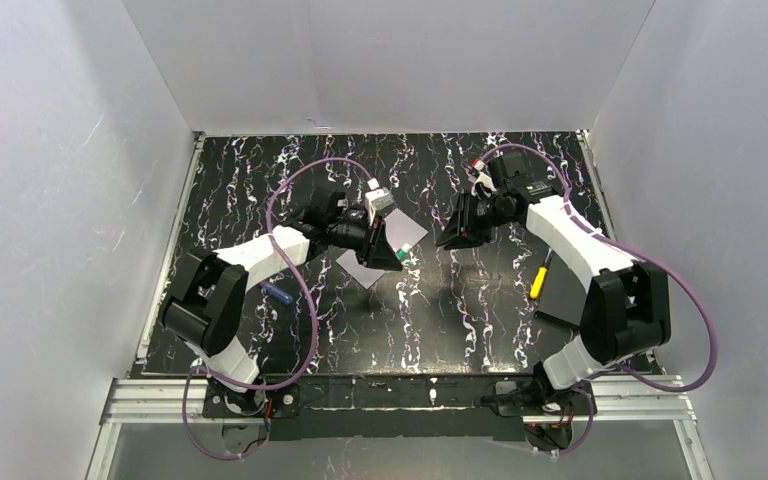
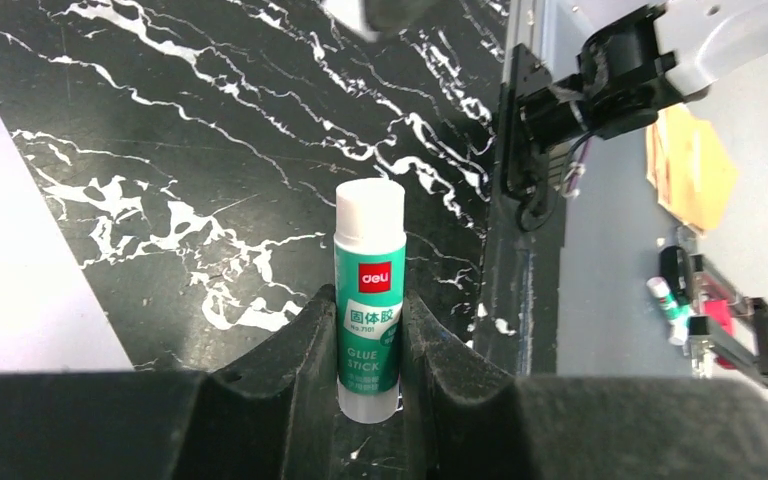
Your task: Place the letter into the envelope and seal it
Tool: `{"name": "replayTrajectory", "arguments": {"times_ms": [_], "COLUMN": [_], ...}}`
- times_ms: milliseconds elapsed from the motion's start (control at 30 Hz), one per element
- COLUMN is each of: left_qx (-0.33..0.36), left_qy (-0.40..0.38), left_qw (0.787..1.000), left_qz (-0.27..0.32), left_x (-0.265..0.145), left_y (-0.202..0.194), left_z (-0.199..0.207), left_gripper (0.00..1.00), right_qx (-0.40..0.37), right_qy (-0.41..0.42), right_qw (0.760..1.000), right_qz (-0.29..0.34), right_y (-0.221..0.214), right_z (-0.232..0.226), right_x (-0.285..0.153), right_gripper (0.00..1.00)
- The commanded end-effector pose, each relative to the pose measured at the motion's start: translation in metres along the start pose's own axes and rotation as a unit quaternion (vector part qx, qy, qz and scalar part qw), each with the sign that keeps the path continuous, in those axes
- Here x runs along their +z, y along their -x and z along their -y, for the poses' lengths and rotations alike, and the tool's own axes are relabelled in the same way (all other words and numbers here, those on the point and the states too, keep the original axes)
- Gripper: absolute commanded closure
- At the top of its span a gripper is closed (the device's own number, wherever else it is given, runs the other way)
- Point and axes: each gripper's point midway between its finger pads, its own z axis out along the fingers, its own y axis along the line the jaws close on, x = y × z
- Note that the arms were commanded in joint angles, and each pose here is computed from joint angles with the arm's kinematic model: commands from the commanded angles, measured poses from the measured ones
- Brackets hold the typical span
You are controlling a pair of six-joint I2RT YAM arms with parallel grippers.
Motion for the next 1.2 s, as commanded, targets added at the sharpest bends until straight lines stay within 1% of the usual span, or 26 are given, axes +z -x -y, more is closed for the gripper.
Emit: {"name": "replayTrajectory", "arguments": {"times_ms": [0,67,133,333,600,800,1167], "left_qx": [0.09,0.101,0.106,0.125,0.137,0.135,0.125], "left_qy": [0.02,0.022,0.024,0.017,-0.003,-0.018,-0.042], "left_qw": [0.995,0.994,0.993,0.992,0.99,0.991,0.991], "left_qz": [-0.028,-0.042,-0.039,-0.032,-0.023,-0.013,0.001], "left_x": [-0.004,-0.003,-0.003,-0.001,-0.001,-0.002,0.0], "left_y": [0.002,-0.002,0.0,0.009,0.019,0.025,0.033], "left_z": [0.006,0.006,0.007,0.015,0.028,0.036,0.046], "left_gripper": [1.0,1.0,1.0,1.0,1.0,1.0,1.0], "right_qx": [0.001,0.002,0.001,-0.009,0.001,0.007,0.016], "right_qy": [0.16,0.184,0.204,0.22,0.193,0.202,0.213], "right_qw": [0.987,0.983,0.979,0.975,0.98,0.979,0.977], "right_qz": [-0.017,-0.015,-0.021,-0.037,-0.036,-0.02,-0.026], "right_y": [-0.011,-0.012,-0.016,-0.024,-0.025,-0.018,-0.018], "right_z": [-0.061,-0.069,-0.075,-0.081,-0.075,-0.08,-0.081], "right_x": [-0.026,-0.03,-0.033,-0.029,-0.019,-0.018,-0.012], "right_gripper": [0.99,0.99,0.99,0.99,0.99,0.99,0.99]}}
